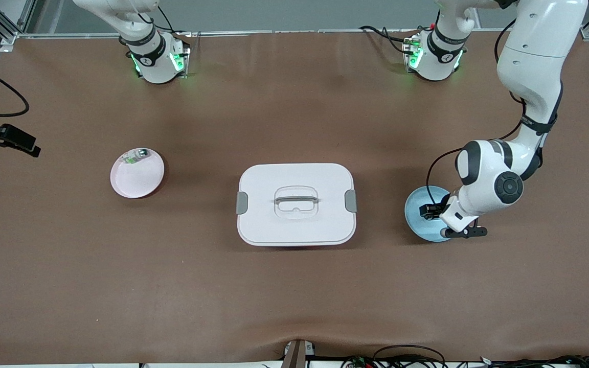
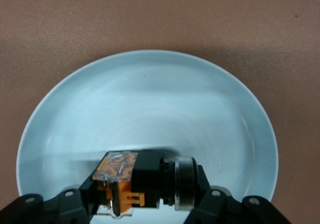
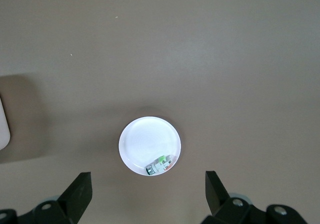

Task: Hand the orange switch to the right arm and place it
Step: 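Close the left gripper on the orange switch's body, then lift the switch with the left gripper and carry it toward the box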

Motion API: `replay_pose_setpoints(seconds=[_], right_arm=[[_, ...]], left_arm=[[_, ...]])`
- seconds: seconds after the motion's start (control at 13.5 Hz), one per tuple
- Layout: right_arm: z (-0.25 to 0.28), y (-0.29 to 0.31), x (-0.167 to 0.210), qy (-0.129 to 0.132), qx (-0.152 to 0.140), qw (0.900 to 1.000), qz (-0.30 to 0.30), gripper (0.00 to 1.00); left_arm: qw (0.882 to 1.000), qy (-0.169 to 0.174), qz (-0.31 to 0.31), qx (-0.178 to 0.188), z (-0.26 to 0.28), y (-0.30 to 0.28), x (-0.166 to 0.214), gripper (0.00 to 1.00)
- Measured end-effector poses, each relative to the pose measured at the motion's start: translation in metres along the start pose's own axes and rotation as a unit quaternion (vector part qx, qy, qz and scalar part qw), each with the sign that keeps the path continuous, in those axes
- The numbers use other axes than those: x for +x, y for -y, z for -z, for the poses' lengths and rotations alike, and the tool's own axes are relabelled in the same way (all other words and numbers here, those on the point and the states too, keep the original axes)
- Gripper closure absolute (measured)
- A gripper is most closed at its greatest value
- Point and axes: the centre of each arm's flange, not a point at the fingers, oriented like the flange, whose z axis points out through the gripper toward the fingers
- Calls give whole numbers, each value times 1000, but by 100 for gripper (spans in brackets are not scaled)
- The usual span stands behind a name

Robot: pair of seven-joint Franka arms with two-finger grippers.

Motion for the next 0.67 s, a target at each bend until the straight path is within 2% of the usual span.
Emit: replay_pose_setpoints(seconds=[0.22,0.45,0.67], right_arm=[[0,0,0,0,0,1000,0,0],[-1,0,0,1,0,1000,-1,0],[-1,0,0,1,8,1000,-2,0]], left_arm=[[999,4,36,-22,26,-7,4,28],[993,17,96,-59,85,-25,-3,28],[975,27,201,-91,149,-54,-19,28]])
